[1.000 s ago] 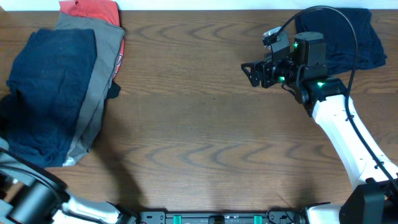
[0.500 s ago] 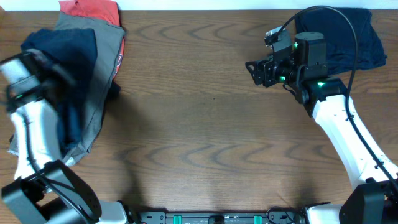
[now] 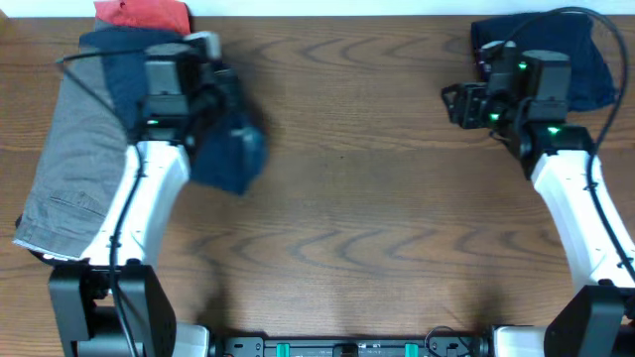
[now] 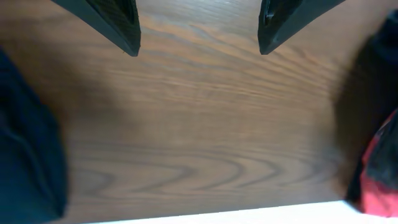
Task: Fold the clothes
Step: 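Grasp the dark blue shorts with the left gripper and lift, then drag the shorts rightward onto the open table center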
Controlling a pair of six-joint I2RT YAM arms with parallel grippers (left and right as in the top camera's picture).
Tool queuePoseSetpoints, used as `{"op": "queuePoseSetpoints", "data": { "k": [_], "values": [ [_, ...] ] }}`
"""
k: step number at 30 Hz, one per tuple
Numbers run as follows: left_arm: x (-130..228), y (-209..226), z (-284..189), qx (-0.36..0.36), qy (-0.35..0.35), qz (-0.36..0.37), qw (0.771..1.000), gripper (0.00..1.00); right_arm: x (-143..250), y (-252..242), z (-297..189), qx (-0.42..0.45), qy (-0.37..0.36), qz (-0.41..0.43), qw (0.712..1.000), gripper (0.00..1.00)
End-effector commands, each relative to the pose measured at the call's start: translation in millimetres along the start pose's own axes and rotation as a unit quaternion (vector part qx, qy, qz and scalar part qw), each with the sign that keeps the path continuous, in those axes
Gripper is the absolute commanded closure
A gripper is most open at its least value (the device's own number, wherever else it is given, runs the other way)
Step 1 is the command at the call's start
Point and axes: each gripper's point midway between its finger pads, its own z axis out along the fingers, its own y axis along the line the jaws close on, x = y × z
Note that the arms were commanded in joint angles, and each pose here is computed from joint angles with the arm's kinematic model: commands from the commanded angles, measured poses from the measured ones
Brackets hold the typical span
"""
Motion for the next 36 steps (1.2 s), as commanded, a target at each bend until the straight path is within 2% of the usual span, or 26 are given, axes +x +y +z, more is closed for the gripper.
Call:
{"op": "queuePoseSetpoints", "data": {
  "k": [1, 10, 18, 21, 23, 24, 30, 36],
  "values": [
    [-8, -59, -4, 0.074, -0.016, 0.014, 0.997, 0.94, -20, -1, -24, -0.002, -0.032, 0.015, 0.999, 0.42],
    [31, -152, 2, 0.158, 0.012, 0.071, 0.985, 0.94, -11, -19, -34, 0.017, -0.016, 0.038, 0.999, 0.43],
    [68, -201, 6, 0.193, 0.04, 0.102, 0.975, 0.93, 1, -33, -38, 0.032, 0.006, 0.061, 0.998, 0.42],
    [78, -212, 6, 0.204, 0.047, 0.111, 0.972, 0.4, 1, -39, -40, 0.037, 0.005, 0.066, 0.997, 0.39],
    [78, -215, 5, 0.207, 0.046, 0.116, 0.97, 0.11, 0, -40, -41, 0.037, 0.003, 0.067, 0.997, 0.36],
    [78, -215, 5, 0.207, 0.045, 0.116, 0.97, 0.02, 0, -40, -41, 0.036, 0.003, 0.067, 0.997, 0.36],
    [66, -189, 4, 0.18, 0.045, 0.1, 0.977, 0.02, 3, -32, -40, 0.022, 0.01, 0.065, 0.998, 0.34],
    [70, -122, 6, 0.107, 0.091, 0.092, 0.986, 0.02, 20, -1, -30, -0.005, 0.047, 0.013, 0.999, 0.31]
  ]
}}
